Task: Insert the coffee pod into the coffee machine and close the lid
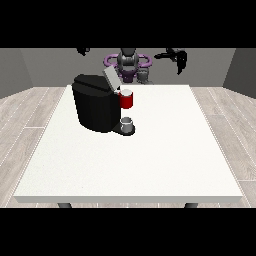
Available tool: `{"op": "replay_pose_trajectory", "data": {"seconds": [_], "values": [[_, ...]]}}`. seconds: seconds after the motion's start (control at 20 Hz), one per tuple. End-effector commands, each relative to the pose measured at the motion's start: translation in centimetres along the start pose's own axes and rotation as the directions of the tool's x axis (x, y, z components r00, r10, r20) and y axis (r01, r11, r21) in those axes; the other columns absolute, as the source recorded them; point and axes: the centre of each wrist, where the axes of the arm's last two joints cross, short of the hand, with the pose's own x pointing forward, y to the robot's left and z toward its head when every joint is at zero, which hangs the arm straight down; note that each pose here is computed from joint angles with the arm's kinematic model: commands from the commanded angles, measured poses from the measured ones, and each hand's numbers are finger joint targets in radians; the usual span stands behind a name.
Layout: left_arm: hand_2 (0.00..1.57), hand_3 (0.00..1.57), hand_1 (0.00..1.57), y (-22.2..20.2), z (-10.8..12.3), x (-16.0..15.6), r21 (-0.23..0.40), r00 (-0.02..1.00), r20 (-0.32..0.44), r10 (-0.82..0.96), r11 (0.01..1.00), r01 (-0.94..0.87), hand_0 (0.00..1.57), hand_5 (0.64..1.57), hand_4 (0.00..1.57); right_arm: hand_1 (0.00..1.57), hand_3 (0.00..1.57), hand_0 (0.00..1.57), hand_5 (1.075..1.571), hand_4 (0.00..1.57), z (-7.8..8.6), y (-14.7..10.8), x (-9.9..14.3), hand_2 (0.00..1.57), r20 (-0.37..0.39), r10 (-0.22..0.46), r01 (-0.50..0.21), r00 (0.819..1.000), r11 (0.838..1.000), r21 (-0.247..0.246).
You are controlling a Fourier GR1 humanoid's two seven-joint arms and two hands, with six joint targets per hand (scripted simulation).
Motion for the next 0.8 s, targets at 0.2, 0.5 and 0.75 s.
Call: {"op": "replay_pose_trajectory", "data": {"seconds": [0.2,0.5,0.75], "values": [[0.00,0.00,0.00,1.9,3.4,-0.7,0.020,0.999,0.025,0.030,0.999,-0.031,0.00,1.571,0.09,0.00,0.00,0.00,1.571,0.00,-0.3,2.1,-0.4,0.00,0.013,0.064,-0.064,0.998,0.996,0.069],[0.00,0.00,0.00,-1.2,2.2,2.8,0.003,0.996,0.076,0.042,0.999,-0.042,0.00,1.571,0.00,0.00,0.00,0.00,1.571,0.00,-2.6,-0.4,-0.6,0.00,0.026,-0.006,0.005,1.000,0.999,0.052],[0.00,0.00,0.00,0.2,4.6,2.5,0.053,0.993,0.103,0.065,0.996,-0.071,0.00,1.571,0.00,0.00,0.00,0.00,1.571,0.00,-3.8,-0.6,-0.4,0.00,0.006,-0.038,0.038,0.999,0.998,0.053]]}}
